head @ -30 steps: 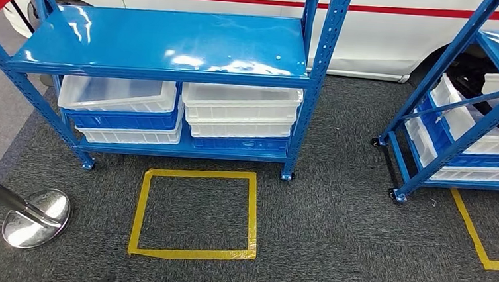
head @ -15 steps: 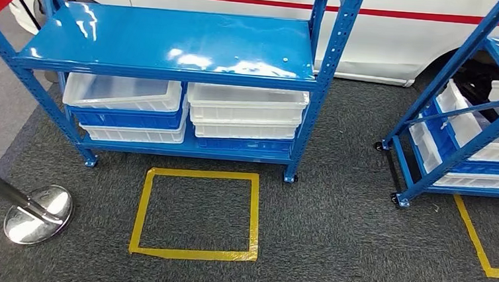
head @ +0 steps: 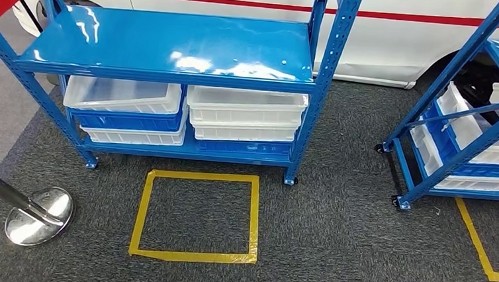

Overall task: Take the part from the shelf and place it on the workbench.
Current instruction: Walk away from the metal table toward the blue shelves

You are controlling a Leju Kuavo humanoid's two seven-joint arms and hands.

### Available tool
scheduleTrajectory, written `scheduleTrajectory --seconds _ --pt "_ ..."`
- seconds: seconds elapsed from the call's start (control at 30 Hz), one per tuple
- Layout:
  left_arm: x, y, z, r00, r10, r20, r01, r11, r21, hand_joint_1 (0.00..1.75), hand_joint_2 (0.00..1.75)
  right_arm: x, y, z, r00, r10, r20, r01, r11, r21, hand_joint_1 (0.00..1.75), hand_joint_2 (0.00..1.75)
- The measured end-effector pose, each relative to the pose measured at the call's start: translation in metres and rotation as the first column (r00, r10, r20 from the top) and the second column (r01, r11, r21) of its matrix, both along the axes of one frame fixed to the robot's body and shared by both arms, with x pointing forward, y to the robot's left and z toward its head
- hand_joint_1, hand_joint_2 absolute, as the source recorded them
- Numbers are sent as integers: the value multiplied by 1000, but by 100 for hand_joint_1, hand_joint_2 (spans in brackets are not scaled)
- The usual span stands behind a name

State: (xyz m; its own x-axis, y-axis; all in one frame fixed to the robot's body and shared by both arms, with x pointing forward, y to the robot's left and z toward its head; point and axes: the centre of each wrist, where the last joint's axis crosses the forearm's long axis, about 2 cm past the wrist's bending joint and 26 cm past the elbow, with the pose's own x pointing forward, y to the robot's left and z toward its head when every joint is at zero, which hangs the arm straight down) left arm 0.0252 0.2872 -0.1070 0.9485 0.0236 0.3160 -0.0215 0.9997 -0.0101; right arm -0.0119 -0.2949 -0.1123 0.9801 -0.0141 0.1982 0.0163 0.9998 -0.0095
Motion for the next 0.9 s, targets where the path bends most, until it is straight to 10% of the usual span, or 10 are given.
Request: scheduleTrajectory --seconds 0.07,0.1,0.13,0.23,0.3,0.4,0.7,0.8,0.9 --pt "-45 -1 -4 993 -3 -117 3 1000 -2 0 175 46 0 5 992 3 123 -3 1000 0 0 87" --pt "-68 -1 -5 984 -4 -177 4 1000 -3 0 175 70 1 9 983 3 185 -3 1000 0 0 44" --pt "-89 -1 -4 972 -5 -235 4 1000 -3 0 175 90 1 14 971 4 241 -3 1000 -1 0 44" --pt "-137 2 1 934 -6 -358 6 1000 0 0 175 131 0 26 936 4 353 -3 1000 -4 0 175" --pt "-144 3 2 927 -6 -375 7 1000 3 0 175 135 -1 28 930 5 367 -3 1000 -5 0 175" --pt "-109 4 -3 955 -5 -295 8 1000 6 0 175 105 0 19 956 5 292 -5 1000 -2 0 175" --pt "80 3 17 980 -6 199 4 1000 8 0 175 -84 3 4 978 7 -207 -6 1000 7 0 175" --pt "98 4 23 968 -6 252 3 1000 10 0 175 -106 2 7 964 7 -266 -6 1000 5 0 175" --pt "74 4 16 981 -6 195 4 1000 9 0 175 -80 0 3 979 7 -202 -7 1000 2 0 175"
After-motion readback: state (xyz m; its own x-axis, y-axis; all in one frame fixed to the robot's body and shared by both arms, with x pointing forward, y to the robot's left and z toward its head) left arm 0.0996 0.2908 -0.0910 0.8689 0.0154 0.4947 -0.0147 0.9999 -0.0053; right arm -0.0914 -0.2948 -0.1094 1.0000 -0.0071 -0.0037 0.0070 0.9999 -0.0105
